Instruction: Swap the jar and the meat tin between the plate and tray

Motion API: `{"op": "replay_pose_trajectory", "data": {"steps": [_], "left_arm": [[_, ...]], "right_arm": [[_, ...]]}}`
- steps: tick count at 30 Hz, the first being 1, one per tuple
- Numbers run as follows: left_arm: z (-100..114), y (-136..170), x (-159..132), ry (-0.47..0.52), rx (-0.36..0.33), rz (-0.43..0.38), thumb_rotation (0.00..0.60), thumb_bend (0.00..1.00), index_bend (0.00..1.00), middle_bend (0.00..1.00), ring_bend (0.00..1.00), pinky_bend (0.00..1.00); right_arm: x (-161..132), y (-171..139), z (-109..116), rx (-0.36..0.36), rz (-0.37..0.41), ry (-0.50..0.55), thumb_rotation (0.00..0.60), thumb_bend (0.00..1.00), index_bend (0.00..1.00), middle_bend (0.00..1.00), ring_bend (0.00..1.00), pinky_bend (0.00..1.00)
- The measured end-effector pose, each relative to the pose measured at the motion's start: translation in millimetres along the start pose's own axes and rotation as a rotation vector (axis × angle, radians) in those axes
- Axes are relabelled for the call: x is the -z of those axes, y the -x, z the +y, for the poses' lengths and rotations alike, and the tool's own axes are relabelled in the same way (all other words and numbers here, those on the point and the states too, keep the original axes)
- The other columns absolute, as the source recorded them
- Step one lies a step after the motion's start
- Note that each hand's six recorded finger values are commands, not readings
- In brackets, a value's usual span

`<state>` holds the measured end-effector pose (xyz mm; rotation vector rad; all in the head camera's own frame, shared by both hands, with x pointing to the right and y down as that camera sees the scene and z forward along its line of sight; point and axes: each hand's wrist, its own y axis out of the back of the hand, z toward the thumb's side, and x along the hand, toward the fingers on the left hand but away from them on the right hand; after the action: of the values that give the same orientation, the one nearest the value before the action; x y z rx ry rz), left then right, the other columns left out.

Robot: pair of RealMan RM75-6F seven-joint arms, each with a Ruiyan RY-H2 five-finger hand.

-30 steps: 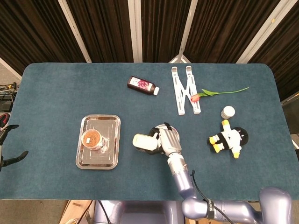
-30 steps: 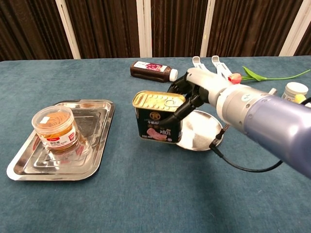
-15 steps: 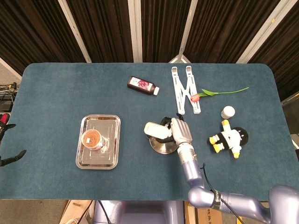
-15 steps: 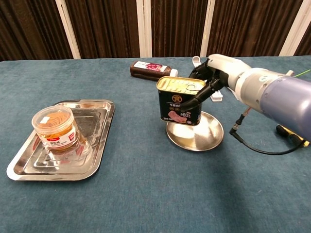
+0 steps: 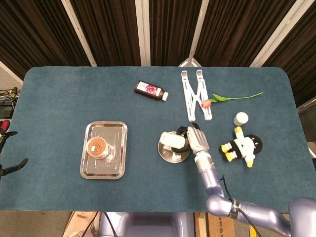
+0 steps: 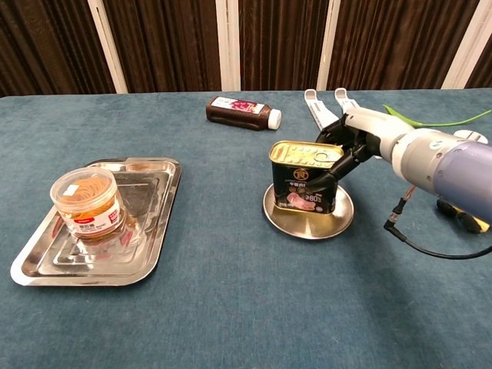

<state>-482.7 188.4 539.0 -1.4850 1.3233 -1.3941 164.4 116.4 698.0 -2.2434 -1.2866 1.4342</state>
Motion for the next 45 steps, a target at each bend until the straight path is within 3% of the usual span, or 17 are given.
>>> {"op": "replay_pose_trajectory", "data": {"steps": [2, 6, 9, 12, 17, 22, 27, 31, 38, 42, 45], "left_arm": [[0, 0, 0, -0.002, 0.0, 0.001, 0.6, 0.16, 0.26, 0.02, 0.0, 0.0], [-2, 0, -1, -0.007, 0.005, 0.002, 0.6, 0.16, 0.26, 0.02, 0.0, 0.0], [-3, 0, -1, -0.007, 0.007, 0.002, 0.6, 0.16, 0.26, 0.02, 0.0, 0.0], [-2, 0, -1, -0.007, 0.006, 0.004, 0.6, 0.16, 0.26, 0.02, 0.0, 0.0], [-2, 0, 0, -0.008, 0.005, 0.007, 0.6, 0.16, 0.26, 0.02, 0.0, 0.0], [-2, 0, -1, -0.008, 0.016, 0.0, 0.6, 0.16, 0.26, 0.02, 0.0, 0.0], [-4, 3, -1, -0.021, 0.045, -0.008, 0.6, 0.16, 0.26, 0.02, 0.0, 0.0], [-7, 7, -2, -0.037, 0.074, -0.001, 0.6, 0.16, 0.25, 0.02, 0.0, 0.0], [-7, 14, 1, -0.104, 0.095, 0.047, 0.6, 0.16, 0.23, 0.03, 0.0, 0.0], [-12, 20, -1, -0.116, 0.123, 0.053, 0.6, 0.16, 0.22, 0.03, 0.0, 0.0], [-14, 21, -2, -0.122, 0.133, 0.046, 0.6, 0.16, 0.22, 0.03, 0.0, 0.0]], "right_arm": [[2, 0, 0, -0.003, 0.006, -0.013, 0.6, 0.13, 0.43, 0.41, 0.38, 0.03], [5, -1, -3, -0.034, 0.023, -0.061, 0.6, 0.05, 0.18, 0.19, 0.13, 0.0], [9, -4, -5, -0.071, 0.032, -0.13, 0.6, 0.02, 0.08, 0.05, 0.02, 0.0], [12, -7, -4, -0.089, 0.035, -0.199, 0.6, 0.0, 0.02, 0.0, 0.0, 0.0], [7, -15, 5, -0.091, 0.048, -0.207, 0.6, 0.0, 0.0, 0.0, 0.0, 0.0], [18, -34, 46, 0.011, 0.046, -0.257, 0.6, 0.0, 0.0, 0.0, 0.0, 0.0], [66, -77, 90, 0.109, -0.01, -0.339, 0.6, 0.0, 0.0, 0.0, 0.0, 0.0], [99, -109, 105, 0.142, -0.003, -0.392, 0.6, 0.0, 0.0, 0.0, 0.0, 0.0], [161, -161, 142, 0.294, 0.013, -0.592, 0.6, 0.0, 0.0, 0.0, 0.0, 0.0], [171, -188, 154, 0.354, 0.04, -0.693, 0.6, 0.0, 0.0, 0.0, 0.0, 0.0], [170, -197, 158, 0.379, 0.048, -0.7, 0.6, 0.0, 0.0, 0.0, 0.0, 0.0]]}}
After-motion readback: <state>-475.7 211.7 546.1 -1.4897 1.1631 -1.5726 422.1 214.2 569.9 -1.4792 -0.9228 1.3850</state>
